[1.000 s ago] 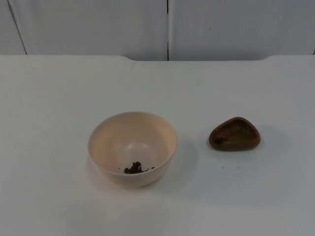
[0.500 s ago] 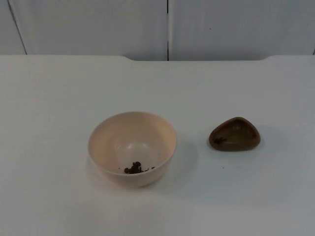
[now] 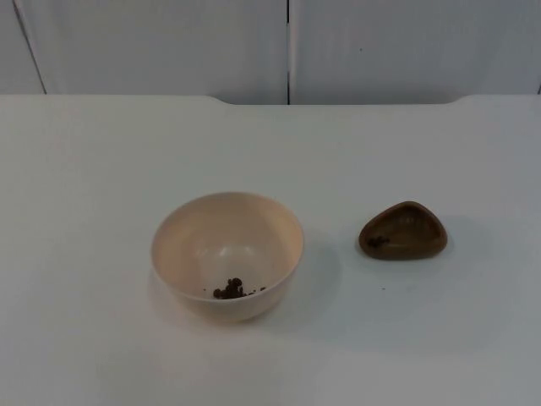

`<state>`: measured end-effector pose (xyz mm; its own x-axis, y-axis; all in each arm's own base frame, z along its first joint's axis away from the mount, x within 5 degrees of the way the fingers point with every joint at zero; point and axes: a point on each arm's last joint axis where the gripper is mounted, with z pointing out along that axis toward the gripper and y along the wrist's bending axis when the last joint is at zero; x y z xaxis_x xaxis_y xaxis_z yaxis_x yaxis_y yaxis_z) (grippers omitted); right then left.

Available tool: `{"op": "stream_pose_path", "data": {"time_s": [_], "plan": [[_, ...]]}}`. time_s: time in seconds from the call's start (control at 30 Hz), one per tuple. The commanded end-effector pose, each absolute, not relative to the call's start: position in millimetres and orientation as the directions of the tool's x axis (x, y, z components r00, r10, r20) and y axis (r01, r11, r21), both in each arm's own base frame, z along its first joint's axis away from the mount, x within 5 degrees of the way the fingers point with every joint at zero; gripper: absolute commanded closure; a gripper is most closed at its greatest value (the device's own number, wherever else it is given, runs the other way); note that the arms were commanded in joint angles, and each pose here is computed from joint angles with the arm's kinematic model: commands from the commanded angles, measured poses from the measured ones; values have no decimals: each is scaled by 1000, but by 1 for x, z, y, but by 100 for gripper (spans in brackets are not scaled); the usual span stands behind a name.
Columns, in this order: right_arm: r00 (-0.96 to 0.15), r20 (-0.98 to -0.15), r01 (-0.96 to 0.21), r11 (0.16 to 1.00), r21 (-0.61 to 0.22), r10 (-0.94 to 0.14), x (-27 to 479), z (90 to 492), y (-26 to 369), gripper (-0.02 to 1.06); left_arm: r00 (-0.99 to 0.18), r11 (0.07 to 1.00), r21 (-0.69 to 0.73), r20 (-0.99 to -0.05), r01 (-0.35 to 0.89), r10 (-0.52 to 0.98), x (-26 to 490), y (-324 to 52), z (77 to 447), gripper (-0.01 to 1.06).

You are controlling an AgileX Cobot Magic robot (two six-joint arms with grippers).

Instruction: Pick up the bowl with the left hand and pour the coffee beans from the cup into the bowl with the right hand.

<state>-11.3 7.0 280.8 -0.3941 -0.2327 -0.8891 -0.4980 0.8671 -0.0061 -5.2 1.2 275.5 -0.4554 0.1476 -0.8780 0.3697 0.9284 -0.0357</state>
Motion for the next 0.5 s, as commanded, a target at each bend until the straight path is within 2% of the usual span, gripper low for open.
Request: {"op": "stream_pose_path", "data": {"time_s": [0.0, 0.47], "plan": [[-391, -891, -494, 869, -8, -231, -12, 281, 7, 26, -454, 927, -49, -881, 372, 135, -5, 0, 275, 5], [-391, -891, -494, 869, -8, -231, -12, 281, 7, 26, -454, 927, -49, -881, 372, 135, -5, 0, 275, 5]]}}
